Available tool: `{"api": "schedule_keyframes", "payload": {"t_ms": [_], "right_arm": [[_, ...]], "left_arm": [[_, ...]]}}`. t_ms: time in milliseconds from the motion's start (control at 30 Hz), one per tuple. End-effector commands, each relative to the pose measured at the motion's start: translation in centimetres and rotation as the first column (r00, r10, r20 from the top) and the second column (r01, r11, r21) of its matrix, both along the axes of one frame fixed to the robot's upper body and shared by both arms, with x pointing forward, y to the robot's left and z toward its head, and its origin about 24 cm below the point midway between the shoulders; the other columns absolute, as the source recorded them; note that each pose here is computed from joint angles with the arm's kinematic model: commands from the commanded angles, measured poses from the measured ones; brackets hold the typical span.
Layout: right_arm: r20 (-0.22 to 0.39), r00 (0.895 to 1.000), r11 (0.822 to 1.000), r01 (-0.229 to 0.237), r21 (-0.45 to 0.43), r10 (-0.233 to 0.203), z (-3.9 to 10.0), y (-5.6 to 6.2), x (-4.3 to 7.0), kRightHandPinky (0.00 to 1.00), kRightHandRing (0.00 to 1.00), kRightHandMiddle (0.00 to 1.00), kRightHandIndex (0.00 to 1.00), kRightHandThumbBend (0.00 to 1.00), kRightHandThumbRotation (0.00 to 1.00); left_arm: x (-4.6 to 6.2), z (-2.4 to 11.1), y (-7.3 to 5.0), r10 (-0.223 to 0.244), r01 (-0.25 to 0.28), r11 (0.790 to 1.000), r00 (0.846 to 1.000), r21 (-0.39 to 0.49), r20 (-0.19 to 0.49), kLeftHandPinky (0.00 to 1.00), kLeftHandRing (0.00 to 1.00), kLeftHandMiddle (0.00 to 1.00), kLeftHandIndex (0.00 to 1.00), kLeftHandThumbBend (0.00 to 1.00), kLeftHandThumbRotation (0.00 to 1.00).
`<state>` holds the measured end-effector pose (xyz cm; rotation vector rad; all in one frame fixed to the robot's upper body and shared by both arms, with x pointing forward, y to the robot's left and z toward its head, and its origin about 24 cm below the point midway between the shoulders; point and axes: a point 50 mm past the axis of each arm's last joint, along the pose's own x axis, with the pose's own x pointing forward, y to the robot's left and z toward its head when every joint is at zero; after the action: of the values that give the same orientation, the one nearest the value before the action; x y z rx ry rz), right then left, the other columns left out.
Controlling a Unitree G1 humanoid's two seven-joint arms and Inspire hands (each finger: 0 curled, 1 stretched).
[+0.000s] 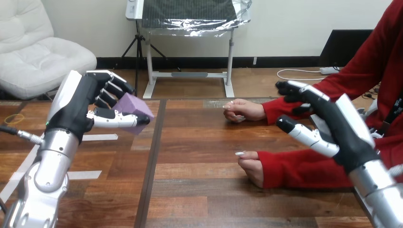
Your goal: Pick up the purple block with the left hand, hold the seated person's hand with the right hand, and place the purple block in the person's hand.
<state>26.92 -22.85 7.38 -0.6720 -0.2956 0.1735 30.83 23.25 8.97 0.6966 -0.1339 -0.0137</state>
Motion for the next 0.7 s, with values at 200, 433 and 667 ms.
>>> {"api": "schedule_keyframes", "payload": {"t_ms": [200, 433, 667], "right_arm": [[0.068, 0.998, 0.988, 0.013, -0.152, -0.003, 2.7, -1.5, 2.1, 0.65, 0.80, 0.85, 0.87, 0.91, 0.83], [0.025, 1.000, 0.973, 0.005, -0.232, 0.000, 2.7, -2.3, 2.5, 0.63, 0.80, 0.86, 0.88, 0.92, 0.77], [-0.031, 1.000, 0.957, -0.008, -0.289, -0.001, 2.4, -3.1, 2.8, 0.64, 0.83, 0.88, 0.89, 0.95, 0.74]], "left_arm": [[-0.7, 1.7, -0.6, -0.005, 0.023, 0.992, 0.990, -0.126, 0.138, 0.33, 0.38, 0.41, 0.42, 0.71, 0.00], [-1.3, 1.2, -0.8, -0.002, 0.025, 0.984, 0.991, -0.175, 0.133, 0.34, 0.39, 0.41, 0.42, 0.70, 0.00], [-1.8, 0.8, -1.0, -0.003, 0.035, 0.973, 0.990, -0.229, 0.139, 0.33, 0.38, 0.41, 0.42, 0.65, 0.00]]}}
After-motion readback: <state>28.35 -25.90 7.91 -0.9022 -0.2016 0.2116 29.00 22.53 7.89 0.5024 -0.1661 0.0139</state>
